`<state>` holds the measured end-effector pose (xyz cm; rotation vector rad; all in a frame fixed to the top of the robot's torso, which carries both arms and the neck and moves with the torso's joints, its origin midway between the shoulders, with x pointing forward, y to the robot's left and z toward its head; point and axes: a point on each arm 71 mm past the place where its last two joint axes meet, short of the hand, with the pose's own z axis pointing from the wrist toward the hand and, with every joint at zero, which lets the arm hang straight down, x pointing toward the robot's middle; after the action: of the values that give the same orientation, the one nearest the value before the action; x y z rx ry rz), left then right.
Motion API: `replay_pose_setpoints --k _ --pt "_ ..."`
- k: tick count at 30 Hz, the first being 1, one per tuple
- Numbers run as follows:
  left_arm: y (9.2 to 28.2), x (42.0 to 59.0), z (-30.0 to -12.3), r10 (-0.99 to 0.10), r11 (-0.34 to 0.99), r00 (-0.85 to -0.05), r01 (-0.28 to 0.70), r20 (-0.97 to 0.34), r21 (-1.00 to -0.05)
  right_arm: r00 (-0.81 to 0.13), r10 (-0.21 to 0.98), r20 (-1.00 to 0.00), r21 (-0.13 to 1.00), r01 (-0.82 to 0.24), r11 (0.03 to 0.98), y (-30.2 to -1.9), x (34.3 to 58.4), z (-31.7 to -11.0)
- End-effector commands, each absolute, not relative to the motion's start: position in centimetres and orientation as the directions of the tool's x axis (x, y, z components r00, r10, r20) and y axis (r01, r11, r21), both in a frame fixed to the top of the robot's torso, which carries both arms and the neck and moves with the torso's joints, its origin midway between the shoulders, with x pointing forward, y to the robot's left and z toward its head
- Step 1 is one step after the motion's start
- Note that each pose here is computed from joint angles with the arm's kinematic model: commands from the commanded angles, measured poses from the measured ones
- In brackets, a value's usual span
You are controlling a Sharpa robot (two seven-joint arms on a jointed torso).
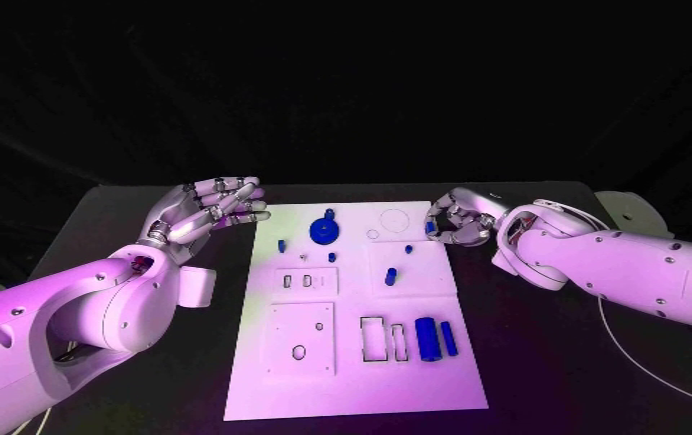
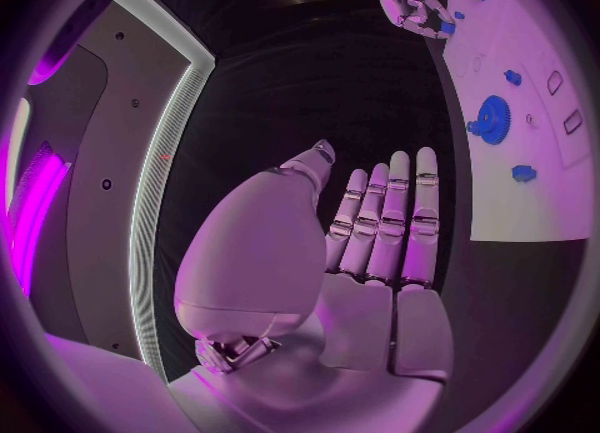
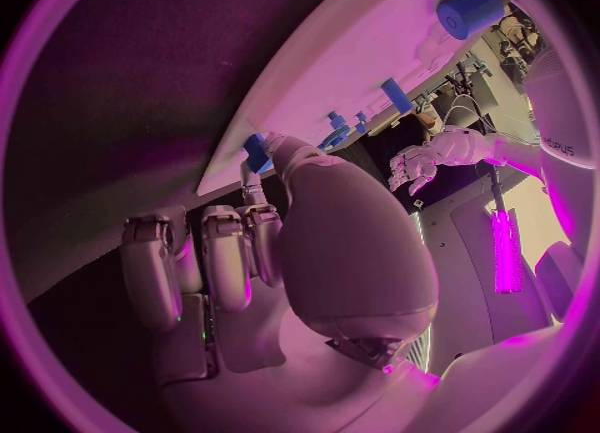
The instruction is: Assemble the parts on the task board
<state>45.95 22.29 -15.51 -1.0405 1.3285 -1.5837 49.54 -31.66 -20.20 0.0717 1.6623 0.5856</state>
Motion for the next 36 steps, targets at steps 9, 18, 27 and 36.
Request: replay_pose_setpoints --k 9,18,27,36 --pt "22.1 45.9 -15.4 -0.931 -0.134 -0.352 0.074 0.1 -0.988 -0.104 0.395 -0.913 0.408 -0.285 0.867 -31.5 49.6 -19.7" --pt "22.2 45.9 -15.4 -0.931 -0.134 -0.351 0.074 0.1 -0.988 -0.083 0.419 -0.904 0.423 -0.312 0.851 -29.4 48.4 -18.8" --pt "22.2 46.0 -15.4 -0.932 -0.133 -0.35 0.073 0.099 -0.988 -0.071 0.428 -0.901 0.424 -0.347 0.836 -25.0 46.8 -17.3" --pt "22.1 46.2 -15.5 -0.931 -0.133 -0.35 0.073 0.1 -0.988 -0.102 0.433 -0.896 0.434 -0.411 0.802 -18.7 46.0 -17.0"
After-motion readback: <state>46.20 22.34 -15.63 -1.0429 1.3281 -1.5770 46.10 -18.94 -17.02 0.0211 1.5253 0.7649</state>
